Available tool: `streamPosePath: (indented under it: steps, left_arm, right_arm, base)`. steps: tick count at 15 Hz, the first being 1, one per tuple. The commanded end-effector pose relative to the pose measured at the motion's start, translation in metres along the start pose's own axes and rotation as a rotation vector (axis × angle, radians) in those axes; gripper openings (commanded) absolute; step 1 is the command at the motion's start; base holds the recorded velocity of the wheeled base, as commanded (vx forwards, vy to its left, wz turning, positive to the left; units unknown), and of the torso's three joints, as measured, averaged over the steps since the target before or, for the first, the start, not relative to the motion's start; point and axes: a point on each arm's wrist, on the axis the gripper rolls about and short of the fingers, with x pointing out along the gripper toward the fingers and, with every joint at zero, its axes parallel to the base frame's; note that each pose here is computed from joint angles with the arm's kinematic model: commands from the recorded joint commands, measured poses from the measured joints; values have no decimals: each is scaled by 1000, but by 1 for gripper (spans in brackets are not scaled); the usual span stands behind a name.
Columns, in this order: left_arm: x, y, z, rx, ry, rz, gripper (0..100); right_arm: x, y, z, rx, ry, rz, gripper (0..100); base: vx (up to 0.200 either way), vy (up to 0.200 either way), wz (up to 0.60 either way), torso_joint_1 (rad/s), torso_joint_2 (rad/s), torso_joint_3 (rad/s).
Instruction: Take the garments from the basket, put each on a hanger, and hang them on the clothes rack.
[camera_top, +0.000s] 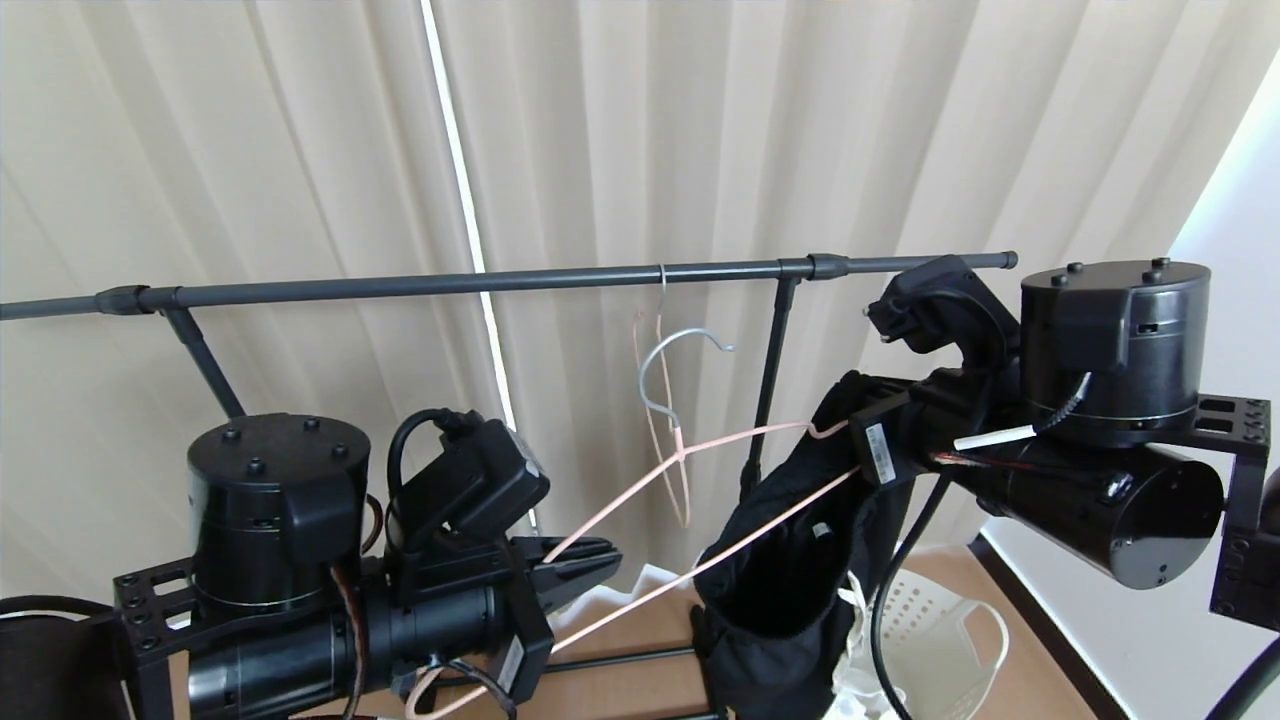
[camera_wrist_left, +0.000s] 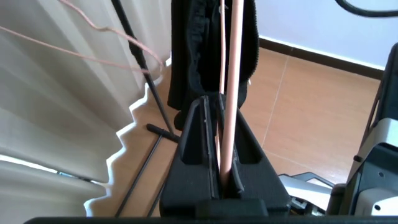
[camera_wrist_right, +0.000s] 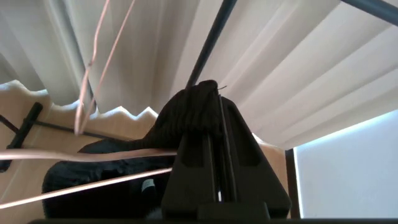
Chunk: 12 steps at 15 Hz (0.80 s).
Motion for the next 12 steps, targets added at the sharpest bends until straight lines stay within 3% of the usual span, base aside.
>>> streamPosePath:
  steps: [1,2,8,12]
  left_arm:
    - [6,-1,0,-5,8,-4,0]
    - [10,0,0,-15,4,-1,0]
    - [17,2,-2,-17,-4,14,0]
    - [19,2,-3,-14,-18,19,0]
  right_arm:
    - [-5,11,2,1,-11,21,0]
    - [-12,21,4,7,-26,56,0]
    - [-29,35,12,39,-67,101,0]
    - [-37,45,23,115,-99,116,0]
  base:
    - [0,0,0,0,0,0]
    - [0,0,0,0,0,0]
    - [0,0,0,0,0,0]
    - [0,0,0,0,0,0]
